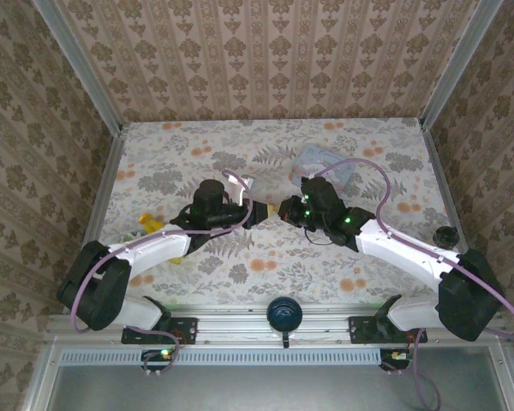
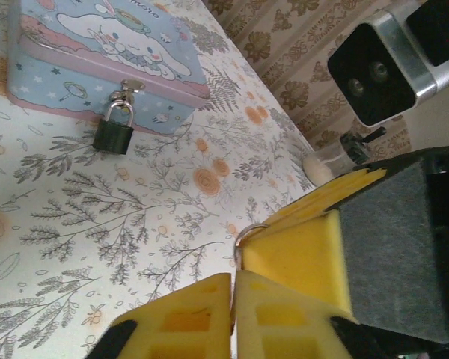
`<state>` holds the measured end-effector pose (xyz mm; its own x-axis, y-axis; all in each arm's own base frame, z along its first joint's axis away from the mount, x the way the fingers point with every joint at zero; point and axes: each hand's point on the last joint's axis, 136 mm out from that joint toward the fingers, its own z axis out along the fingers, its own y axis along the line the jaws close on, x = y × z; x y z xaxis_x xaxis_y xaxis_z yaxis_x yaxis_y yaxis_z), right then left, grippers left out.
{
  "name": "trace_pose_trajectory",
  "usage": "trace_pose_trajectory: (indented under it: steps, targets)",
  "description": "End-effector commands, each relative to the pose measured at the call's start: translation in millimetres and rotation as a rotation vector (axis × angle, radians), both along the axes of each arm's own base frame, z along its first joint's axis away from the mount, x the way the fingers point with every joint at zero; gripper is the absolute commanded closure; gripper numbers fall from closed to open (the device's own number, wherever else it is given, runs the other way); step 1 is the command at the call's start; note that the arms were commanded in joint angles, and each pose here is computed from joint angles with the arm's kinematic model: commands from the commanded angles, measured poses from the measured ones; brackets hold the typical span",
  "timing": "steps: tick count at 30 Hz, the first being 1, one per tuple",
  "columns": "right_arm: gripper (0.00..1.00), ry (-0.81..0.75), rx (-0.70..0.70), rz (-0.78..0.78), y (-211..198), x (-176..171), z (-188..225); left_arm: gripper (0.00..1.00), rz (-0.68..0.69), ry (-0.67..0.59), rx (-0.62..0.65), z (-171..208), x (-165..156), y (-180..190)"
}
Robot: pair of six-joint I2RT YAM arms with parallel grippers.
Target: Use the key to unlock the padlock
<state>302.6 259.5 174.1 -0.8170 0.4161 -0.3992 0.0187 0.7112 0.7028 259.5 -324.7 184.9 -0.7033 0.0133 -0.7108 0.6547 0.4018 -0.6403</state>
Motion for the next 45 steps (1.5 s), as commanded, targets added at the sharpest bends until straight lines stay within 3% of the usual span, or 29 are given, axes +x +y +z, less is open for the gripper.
trace_pose_trajectory:
  steps: [1,9,18,23,29,38,45]
  targets:
    - [1.00,-0.025,0.039,0.013,7,-1,14,1.00,0.010,-0.018,0.006,0,4,0]
    - [1.00,-0.029,0.005,0.017,1,-4,11,1.00,-0.022,-0.050,0.069,2,1,4]
    - [0.78,-0.041,-0.156,-0.015,-36,-17,6,1.00,-0.065,-0.273,0.197,43,-8,37]
    - [0.65,-0.166,-0.171,0.055,-41,-23,32,1.00,-0.178,-0.342,0.176,69,-29,38]
    - [0.51,-0.414,-0.078,0.311,-15,-48,84,1.00,-0.358,-0.365,0.110,88,-58,30]
    - [0.54,-0.580,0.030,0.572,10,-83,108,1.00,-0.568,-0.406,-0.022,113,-99,24]
    - [0.58,-0.608,0.103,0.663,21,-96,112,1.00,-0.584,-0.425,-0.056,118,-105,25]
